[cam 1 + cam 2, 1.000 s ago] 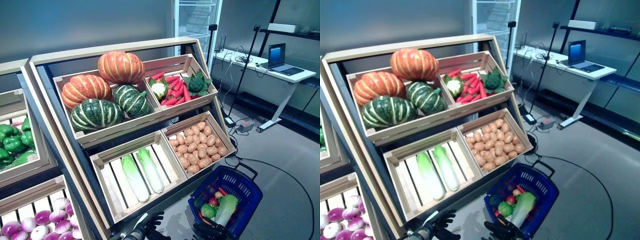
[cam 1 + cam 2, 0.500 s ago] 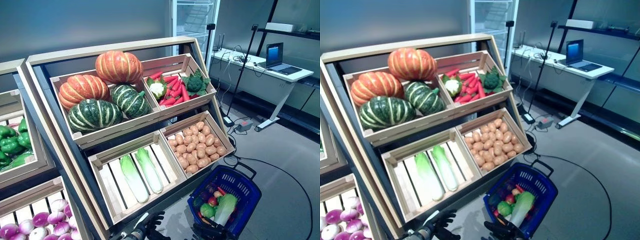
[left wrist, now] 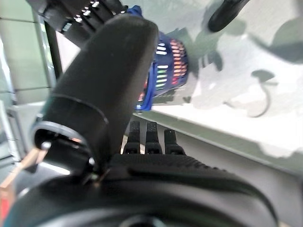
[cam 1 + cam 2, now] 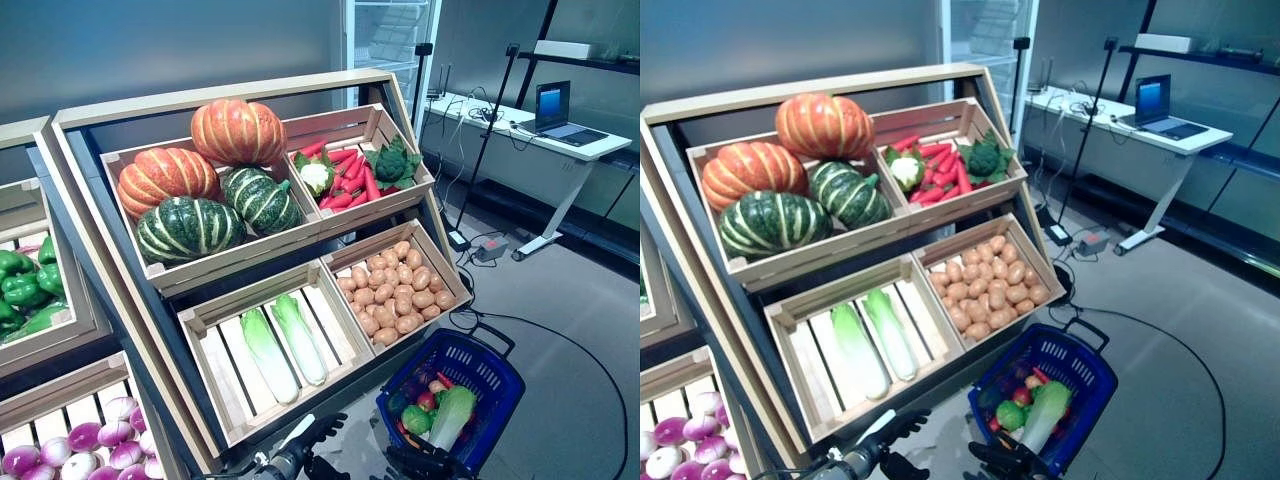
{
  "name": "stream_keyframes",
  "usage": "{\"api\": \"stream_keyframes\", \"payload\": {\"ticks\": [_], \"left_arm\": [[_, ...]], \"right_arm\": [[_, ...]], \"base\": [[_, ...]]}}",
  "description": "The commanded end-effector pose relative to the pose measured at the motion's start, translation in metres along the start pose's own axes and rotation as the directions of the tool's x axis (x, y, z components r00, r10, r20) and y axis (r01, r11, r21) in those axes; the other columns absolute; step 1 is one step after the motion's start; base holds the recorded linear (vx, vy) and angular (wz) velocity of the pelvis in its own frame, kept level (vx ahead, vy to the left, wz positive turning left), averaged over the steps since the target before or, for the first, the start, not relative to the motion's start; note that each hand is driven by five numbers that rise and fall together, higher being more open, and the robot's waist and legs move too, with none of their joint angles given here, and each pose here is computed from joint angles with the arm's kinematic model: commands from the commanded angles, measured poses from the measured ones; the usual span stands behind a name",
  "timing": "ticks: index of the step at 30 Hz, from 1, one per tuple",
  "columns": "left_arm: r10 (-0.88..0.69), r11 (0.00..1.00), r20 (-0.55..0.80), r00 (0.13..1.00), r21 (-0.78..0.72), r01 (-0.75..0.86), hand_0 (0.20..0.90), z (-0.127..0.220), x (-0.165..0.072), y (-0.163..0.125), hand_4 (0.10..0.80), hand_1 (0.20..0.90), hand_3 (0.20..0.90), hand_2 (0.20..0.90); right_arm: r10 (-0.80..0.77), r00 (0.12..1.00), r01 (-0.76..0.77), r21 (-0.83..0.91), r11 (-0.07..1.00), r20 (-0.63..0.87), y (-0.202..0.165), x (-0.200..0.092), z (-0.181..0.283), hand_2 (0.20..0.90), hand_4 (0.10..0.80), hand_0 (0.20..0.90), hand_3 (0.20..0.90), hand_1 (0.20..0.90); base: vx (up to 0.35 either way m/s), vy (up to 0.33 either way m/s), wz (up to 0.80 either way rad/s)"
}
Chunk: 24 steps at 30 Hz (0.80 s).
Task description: Put vegetables into the basket
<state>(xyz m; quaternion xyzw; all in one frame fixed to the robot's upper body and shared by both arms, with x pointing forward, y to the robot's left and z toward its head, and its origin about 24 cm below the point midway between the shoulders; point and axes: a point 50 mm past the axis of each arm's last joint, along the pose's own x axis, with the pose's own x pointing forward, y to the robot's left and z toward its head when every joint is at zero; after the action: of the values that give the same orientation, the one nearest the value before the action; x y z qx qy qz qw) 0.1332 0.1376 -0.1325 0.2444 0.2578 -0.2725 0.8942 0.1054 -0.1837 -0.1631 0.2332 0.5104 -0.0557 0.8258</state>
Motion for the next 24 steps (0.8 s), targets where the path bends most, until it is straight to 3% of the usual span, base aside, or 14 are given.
{"api": "stream_keyframes", "payload": {"ticks": [1, 6, 12, 18, 20, 24], "left_arm": [[0.154, 0.97, 0.426, 0.891, 0.104, -0.218, 0.9, 0.074, 0.021, 0.039, 0.8, 0.9, 0.9, 0.9], [0.052, 0.845, 0.609, 0.791, 0.395, -0.36, 0.9, 0.102, 0.016, 0.048, 0.8, 0.9, 0.9, 0.9], [0.069, 0.721, 0.686, 0.725, 0.468, -0.512, 0.9, 0.136, 0.01, 0.088, 0.8, 0.9, 0.9, 0.9], [0.176, 0.592, 0.683, 0.709, 0.502, -0.63, 0.9, 0.146, 0.007, 0.123, 0.8, 0.9, 0.9, 0.9], [0.279, 0.534, 0.637, 0.718, 0.518, -0.668, 0.9, 0.138, 0.007, 0.142, 0.8, 0.9, 0.9, 0.9], [0.332, 0.415, 0.527, 0.782, 0.663, -0.623, 0.9, 0.109, 0.009, 0.154, 0.8, 0.9, 0.9, 0.9]], "right_arm": [[0.074, 0.997, -0.074, 0.005, 0.997, -0.004, 0.023, 0.01, 0.011, 0.9, 0.8, 0.9, 0.9, 0.9], [0.062, 0.998, -0.062, 0.001, 0.998, 0.006, 0.018, 0.009, 0.016, 0.9, 0.8, 0.9, 0.9, 0.9], [0.043, 0.999, -0.043, -0.008, 0.999, -0.001, 0.01, 0.006, 0.013, 0.9, 0.8, 0.9, 0.9, 0.9], [0.029, 1.0, -0.029, -0.006, 1.0, -0.011, 0.006, 0.004, 0.007, 0.9, 0.8, 0.9, 0.9, 0.9], [0.021, 1.0, -0.021, -0.012, 1.0, -0.02, 0.004, 0.003, 0.004, 0.9, 0.8, 0.9, 0.9, 0.9], [-0.004, 1.0, 0.003, -0.031, 1.0, -0.02, -0.001, 0.002, 0.004, 0.9, 0.8, 0.9, 0.9, 0.9]], "base": [[0.0, 0.0, 0.0], [-0.013, 0.011, 0.01], [-0.004, 0.004, 0.01], [0.009, 0.006, 0.03], [0.0, 0.0, 0.0], [0.0, 0.0, 0.0]]}}
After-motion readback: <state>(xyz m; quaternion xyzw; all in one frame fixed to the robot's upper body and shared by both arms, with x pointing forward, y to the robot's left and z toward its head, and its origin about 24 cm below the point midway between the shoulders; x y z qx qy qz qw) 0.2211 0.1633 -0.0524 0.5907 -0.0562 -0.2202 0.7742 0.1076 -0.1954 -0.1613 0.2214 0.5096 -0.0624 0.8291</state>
